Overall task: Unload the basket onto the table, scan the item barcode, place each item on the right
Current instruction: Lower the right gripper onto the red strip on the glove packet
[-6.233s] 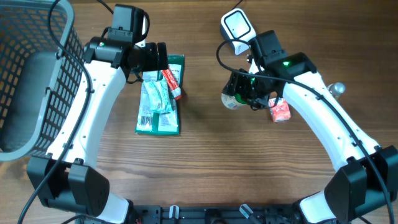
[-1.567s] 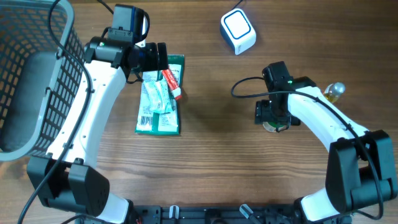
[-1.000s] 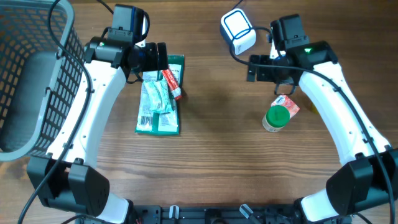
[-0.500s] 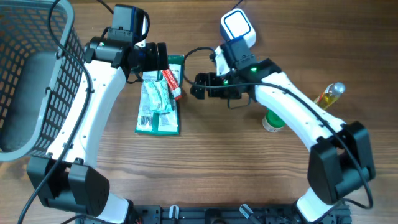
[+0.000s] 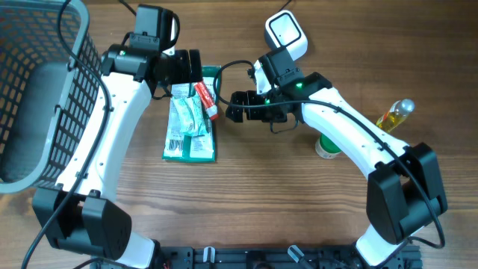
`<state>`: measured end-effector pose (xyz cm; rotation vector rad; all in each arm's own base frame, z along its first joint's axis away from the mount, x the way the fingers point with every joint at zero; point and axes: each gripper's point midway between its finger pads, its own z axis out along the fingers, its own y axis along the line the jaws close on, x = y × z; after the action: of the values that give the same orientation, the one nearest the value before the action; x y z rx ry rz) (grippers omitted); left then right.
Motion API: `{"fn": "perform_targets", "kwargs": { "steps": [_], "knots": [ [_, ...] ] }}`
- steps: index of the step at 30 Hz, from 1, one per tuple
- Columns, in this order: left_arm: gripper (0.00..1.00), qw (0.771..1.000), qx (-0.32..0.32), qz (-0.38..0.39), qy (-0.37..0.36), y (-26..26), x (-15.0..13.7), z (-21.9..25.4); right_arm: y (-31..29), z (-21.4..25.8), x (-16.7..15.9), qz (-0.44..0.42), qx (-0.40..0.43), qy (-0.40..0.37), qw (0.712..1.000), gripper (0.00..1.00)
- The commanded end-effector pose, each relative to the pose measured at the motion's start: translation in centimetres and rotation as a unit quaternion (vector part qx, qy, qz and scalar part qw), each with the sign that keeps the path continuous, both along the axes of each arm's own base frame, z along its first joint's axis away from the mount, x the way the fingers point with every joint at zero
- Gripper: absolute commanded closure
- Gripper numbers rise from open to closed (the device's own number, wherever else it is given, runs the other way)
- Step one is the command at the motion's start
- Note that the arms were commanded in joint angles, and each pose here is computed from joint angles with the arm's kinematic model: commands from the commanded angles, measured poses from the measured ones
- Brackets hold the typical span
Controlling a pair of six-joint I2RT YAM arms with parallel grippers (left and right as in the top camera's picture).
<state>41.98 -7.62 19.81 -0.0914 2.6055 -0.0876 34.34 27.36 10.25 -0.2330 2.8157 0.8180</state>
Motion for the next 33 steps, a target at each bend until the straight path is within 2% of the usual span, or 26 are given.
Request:
{"fn": "perform_targets", "kwargs": {
  "steps": [1, 3, 10, 13, 25, 28, 32, 33],
  "knots": [
    [0.00, 1.000, 0.008, 0.018, 0.004, 1.1, 0.2, -0.2, 0.0, -0.8, -0.4, 0.008, -0.003, 0.013, 1.000, 0.00],
    [0.00, 0.999, 0.009, 0.036, 0.014, 2.5, -0.1, -0.5, -0.1, -0.8, -0.5, 0.013, -0.004, 0.011, 1.000, 0.00],
    [0.00, 0.981, -0.006, 0.186, 0.045, 12.4, -1.5, -1.2, 0.0, -0.8, -0.4, 0.013, -0.003, 0.010, 1.000, 0.00],
    [0.00, 0.977, -0.038, 0.202, 0.053, 13.8, -1.9, -1.4, 0.0, -0.8, -0.4, 0.013, -0.003, 0.010, 1.000, 0.00],
    [0.00, 0.976, -0.040, 0.206, 0.053, 14.1, -1.9, -1.4, -0.1, -0.9, -0.5, 0.012, -0.004, 0.012, 1.000, 0.02],
    [0.00, 0.976, -0.040, 0.206, 0.053, 14.1, -2.0, -1.4, 0.0, -0.8, -0.4, 0.012, -0.002, 0.010, 1.000, 0.11],
    [0.00, 0.976, -0.040, 0.206, 0.053, 14.1, -1.9, -1.4, 0.6, -0.5, 0.7, 0.001, 0.013, -0.006, 1.000, 0.45],
    [0.00, 0.976, -0.040, 0.206, 0.053, 14.1, -2.0, -1.4, 0.9, -0.5, 1.0, 0.000, 0.017, -0.011, 1.000, 0.46]
  ]
}}
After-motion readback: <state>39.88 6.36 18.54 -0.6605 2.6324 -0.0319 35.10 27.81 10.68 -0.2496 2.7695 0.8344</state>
